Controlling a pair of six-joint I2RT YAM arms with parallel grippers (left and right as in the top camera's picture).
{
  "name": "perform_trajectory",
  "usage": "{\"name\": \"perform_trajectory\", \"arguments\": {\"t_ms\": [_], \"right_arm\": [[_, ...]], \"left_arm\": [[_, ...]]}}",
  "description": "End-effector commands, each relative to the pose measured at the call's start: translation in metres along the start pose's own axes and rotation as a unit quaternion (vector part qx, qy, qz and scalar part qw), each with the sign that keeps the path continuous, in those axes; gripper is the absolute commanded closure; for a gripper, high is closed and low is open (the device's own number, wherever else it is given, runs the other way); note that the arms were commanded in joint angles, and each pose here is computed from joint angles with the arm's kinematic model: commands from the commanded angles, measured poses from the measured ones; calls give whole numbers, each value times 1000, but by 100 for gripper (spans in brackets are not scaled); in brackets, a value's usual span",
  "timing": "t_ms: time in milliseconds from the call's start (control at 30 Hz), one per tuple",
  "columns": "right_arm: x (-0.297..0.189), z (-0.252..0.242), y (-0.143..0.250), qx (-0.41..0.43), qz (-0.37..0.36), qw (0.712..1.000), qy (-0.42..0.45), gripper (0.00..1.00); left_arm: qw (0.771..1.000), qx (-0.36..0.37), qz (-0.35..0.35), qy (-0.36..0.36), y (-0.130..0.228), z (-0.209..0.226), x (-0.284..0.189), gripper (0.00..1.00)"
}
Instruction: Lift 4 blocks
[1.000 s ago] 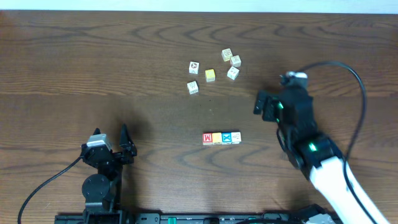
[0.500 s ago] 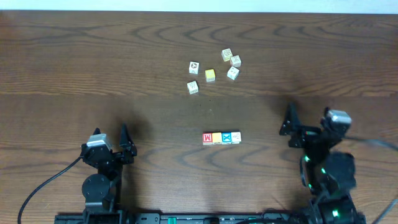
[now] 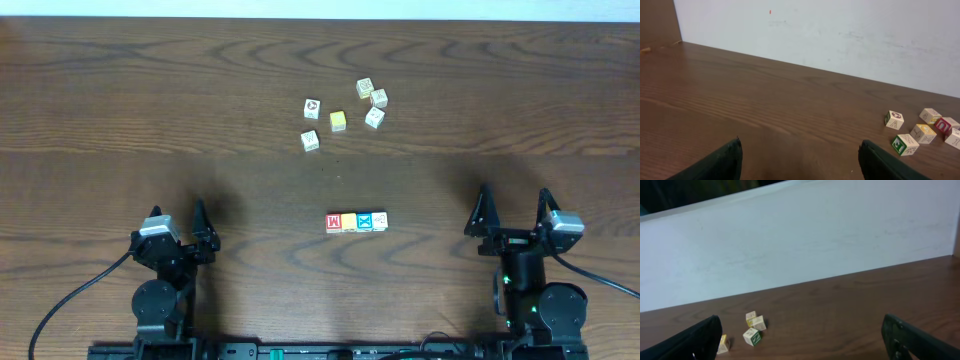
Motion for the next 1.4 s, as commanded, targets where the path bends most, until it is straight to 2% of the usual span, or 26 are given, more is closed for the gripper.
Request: {"name": "perform_trajectory", "arguments": {"t_ms": [0,367,533,600,900,1367], "right_arm": [[-4,-3,0,-7,-8,1000,8,1],[-7,-12,21,-13,-16,1000,11,1],[-7,-11,23,-56,-10,998,4,1],[-6,-11,27,-75,-5,997,-1,1],[-2,-21,62,-59,44,997,7,1],[-2,-23,66,-109,59,992,13,1]], "left_arm": [[1000,1,26,-9,12,3,1,25],[1000,1,26,-9,12,3,1,25],[1000,1,26,-9,12,3,1,25],[1000,1,26,-9,12,3,1,25],[1000,1,26,-9,12,3,1,25],[1000,1,26,-9,12,3,1,25]]}}
Point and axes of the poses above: each gripper's point midway between its finger pads, its own x axis out along the fingers, its own z axis along the line the jaws close on, y = z × x, the point moved 9 cm from there along -x, back along the fingers, and after that the axes turned 3 degrees about x, right-handed, at the moved point
